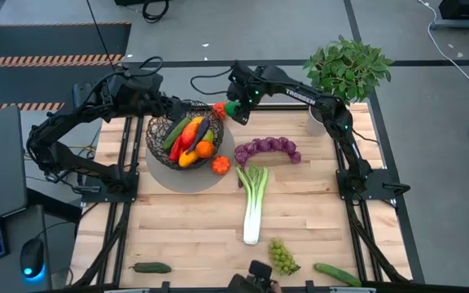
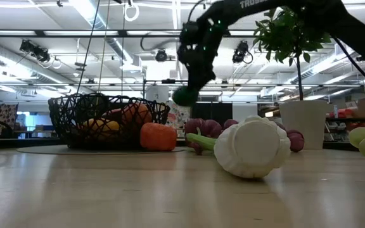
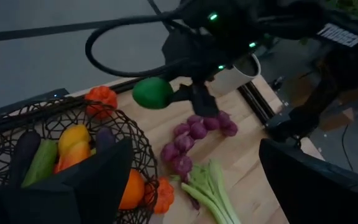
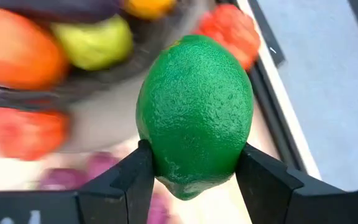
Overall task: Build produce basket
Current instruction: Put the green lime into the wire basket, then put the orange pumpkin into the wire basket
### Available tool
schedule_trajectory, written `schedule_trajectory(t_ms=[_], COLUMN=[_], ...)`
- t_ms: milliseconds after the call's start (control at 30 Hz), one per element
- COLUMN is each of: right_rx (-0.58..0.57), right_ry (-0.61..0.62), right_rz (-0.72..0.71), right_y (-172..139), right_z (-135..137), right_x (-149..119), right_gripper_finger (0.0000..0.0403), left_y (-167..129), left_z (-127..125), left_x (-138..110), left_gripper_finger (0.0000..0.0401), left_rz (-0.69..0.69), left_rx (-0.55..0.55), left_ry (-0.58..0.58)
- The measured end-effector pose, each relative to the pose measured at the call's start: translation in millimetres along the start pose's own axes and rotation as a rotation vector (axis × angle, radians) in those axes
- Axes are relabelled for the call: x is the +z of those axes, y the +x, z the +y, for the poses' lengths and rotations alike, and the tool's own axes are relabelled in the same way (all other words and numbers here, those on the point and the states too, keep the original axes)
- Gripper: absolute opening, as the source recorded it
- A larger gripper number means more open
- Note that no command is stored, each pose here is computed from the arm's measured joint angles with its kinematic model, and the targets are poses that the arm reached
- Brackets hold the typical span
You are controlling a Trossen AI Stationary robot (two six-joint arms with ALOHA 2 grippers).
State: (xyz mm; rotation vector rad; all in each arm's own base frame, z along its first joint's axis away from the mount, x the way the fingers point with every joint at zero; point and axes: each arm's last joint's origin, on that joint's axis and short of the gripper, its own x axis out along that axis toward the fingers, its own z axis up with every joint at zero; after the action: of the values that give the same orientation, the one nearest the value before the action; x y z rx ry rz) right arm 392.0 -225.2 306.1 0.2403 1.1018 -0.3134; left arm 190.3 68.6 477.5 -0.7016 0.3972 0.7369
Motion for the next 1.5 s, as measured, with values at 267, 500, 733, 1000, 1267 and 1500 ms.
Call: schedule_trajectory(t_ms=[267,500,733,1000,1267,1500], right_rx=[0.144,0.175,0.067,-0.178,-0.216,-0.083], right_ry=[-0.040,-0.081,-0.123,-0.106,0.230,0.406], right_rz=[-0.124,-0.188,-0.147,-0.160,-0.276,-0.200], right_y=[-13,-12,0,1,-2,36], right_z=[44,74,80,52,-32,-75], right_x=[17,24,19,22,25,13], right_gripper_finger=[0.0207,0.0220,0.0310,0.0371,0.0352,0.0346], left_y=[0,0,0,0,0,0], left_z=[1,1,1,1,3,3], left_x=[1,1,1,0,-2,-2], left_gripper_finger=[0.0357,0.0357,0.0357,0.0357,0.0357,0.0357], left_rz=[-0.037,-0.037,-0.035,-0.030,-0.009,-0.008], left_rx=[0.036,0.036,0.038,0.040,0.059,0.062], left_ry=[0.007,0.007,-0.001,-0.014,-0.019,-0.029])
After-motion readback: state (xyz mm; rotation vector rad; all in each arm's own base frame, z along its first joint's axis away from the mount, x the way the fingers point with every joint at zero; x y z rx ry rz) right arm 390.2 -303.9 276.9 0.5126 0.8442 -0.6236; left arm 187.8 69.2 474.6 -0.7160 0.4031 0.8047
